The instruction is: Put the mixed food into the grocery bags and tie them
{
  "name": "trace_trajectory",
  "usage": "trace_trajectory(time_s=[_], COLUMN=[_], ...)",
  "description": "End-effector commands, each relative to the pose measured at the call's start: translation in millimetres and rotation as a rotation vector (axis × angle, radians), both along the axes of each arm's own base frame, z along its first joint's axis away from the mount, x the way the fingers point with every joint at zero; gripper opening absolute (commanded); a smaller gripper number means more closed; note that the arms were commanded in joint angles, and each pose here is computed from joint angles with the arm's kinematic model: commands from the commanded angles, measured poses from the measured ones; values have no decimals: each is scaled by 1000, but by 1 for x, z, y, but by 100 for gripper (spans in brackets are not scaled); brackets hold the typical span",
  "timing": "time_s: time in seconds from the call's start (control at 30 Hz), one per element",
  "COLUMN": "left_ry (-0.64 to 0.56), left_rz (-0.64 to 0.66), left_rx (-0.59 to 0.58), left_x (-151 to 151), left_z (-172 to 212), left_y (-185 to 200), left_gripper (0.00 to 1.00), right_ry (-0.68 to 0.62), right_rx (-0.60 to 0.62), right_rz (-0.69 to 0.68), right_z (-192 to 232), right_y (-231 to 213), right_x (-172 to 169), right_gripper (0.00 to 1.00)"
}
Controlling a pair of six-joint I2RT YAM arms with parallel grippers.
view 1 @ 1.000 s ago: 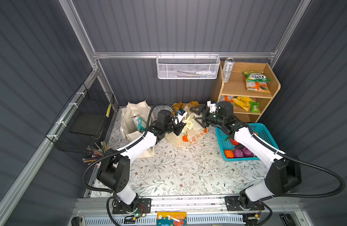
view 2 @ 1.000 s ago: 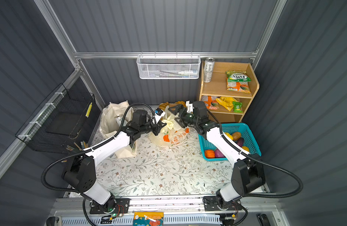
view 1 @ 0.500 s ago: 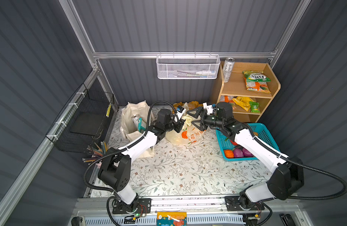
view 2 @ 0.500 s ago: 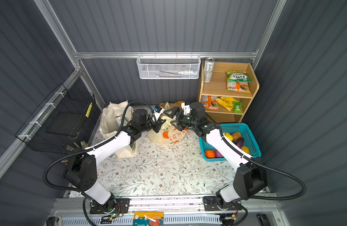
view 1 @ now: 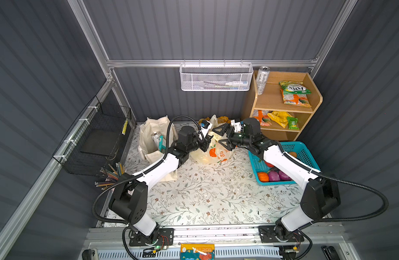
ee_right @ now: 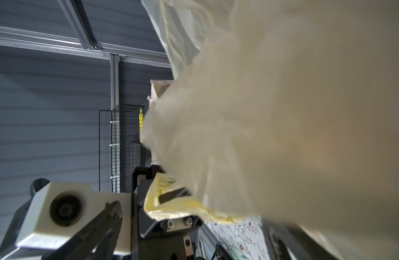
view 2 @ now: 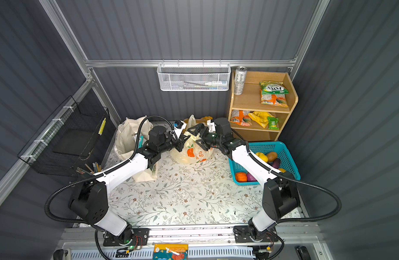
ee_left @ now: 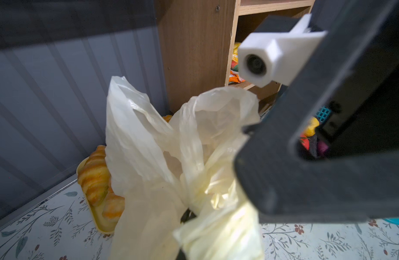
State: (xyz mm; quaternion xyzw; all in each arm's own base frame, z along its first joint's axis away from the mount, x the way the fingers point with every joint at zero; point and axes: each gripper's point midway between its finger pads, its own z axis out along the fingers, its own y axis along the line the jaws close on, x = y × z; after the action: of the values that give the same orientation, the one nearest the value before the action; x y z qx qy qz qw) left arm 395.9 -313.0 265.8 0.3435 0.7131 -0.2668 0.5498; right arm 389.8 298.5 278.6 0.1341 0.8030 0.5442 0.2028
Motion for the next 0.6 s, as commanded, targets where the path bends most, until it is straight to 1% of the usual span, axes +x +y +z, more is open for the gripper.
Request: trace_trajectory(time_s=[0.0, 0.07, 0.23, 0.43, 0.57], left_ry=[-35, -29, -17, -17, -23], left_rz=[-36, -75, -95, -119, -161], left_rx=[-44, -50, -40, -29, -7], left_x=[-11, -17, -20, -22, -26], left_z=[17, 17, 11, 8, 6], left_y=[-3, -6, -8, -11, -15], left_gripper=[0, 0, 0, 0, 0], right_ry=[-62, -64, -72, -62, -44], right_rx=[25, 26, 33, 34, 26], right_rz=[-17, -14, -9, 2, 7], right_z=[21, 21, 21, 16, 6], right_y=[2, 4, 7, 11, 15], right_x=[11, 13, 18, 21, 23], right_gripper=[94, 92, 85, 70, 65])
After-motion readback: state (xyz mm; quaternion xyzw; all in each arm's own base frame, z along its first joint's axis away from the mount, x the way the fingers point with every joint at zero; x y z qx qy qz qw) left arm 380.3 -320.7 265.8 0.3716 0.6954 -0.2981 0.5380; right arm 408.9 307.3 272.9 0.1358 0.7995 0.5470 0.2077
